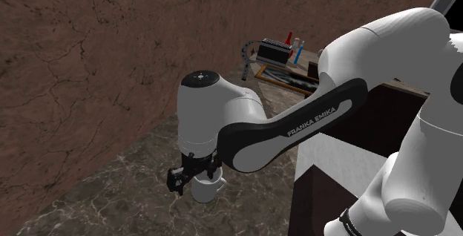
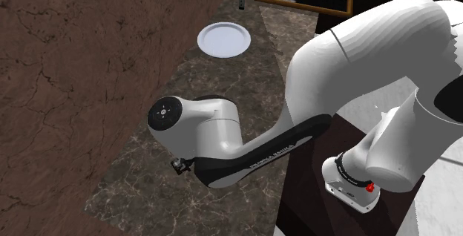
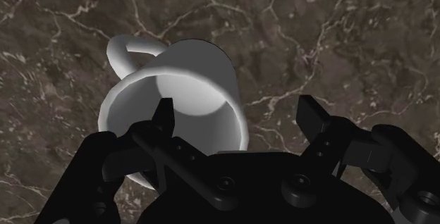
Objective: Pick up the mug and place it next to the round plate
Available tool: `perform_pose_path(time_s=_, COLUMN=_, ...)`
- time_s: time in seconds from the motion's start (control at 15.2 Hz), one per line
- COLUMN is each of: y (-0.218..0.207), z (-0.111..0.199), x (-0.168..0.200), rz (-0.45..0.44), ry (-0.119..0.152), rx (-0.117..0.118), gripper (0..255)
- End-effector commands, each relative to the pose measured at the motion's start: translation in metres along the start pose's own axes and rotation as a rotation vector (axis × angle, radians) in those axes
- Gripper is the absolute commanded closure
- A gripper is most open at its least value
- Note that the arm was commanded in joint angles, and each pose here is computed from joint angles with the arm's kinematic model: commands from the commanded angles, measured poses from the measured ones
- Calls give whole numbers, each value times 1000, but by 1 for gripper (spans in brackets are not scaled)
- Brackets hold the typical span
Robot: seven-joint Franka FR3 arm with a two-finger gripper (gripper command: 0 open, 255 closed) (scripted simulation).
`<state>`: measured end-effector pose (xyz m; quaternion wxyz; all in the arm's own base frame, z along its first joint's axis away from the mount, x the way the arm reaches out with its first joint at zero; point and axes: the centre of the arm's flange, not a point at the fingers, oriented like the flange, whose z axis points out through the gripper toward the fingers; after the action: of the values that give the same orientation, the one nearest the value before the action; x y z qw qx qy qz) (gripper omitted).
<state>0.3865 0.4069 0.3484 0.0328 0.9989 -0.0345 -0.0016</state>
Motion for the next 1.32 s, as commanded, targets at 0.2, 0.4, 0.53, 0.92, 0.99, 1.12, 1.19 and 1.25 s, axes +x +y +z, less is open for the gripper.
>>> perform_pose_path(time_s=0.2, y=0, z=0, x=0, rz=0, ry=0, rx=0, gripper=255)
perform_pose_path(time_s=0.4, y=0, z=0, x=0, rz=0, ry=0, rx=0, gripper=255)
perform_pose_path(time_s=0.53, y=0, z=0, x=0, rz=0, ry=0, rx=0, gripper=255)
perform_pose_path(time_s=0.92, y=1, z=-16, x=0, rz=0, ry=0, rx=0, gripper=255)
perform_pose_path(time_s=0.99, y=1, z=-21, x=0, rz=0, ry=0, rx=0, gripper=255)
perform_pose_path(time_s=1.12, y=2, z=-32, x=0, rz=0, ry=0, rx=0, gripper=255)
perform_pose_path(time_s=1.19, y=2, z=-37, x=0, rz=0, ry=0, rx=0, gripper=255)
perform_pose_path(time_s=1.25, y=3, z=-42, x=0, rz=0, ry=0, rx=0, gripper=255)
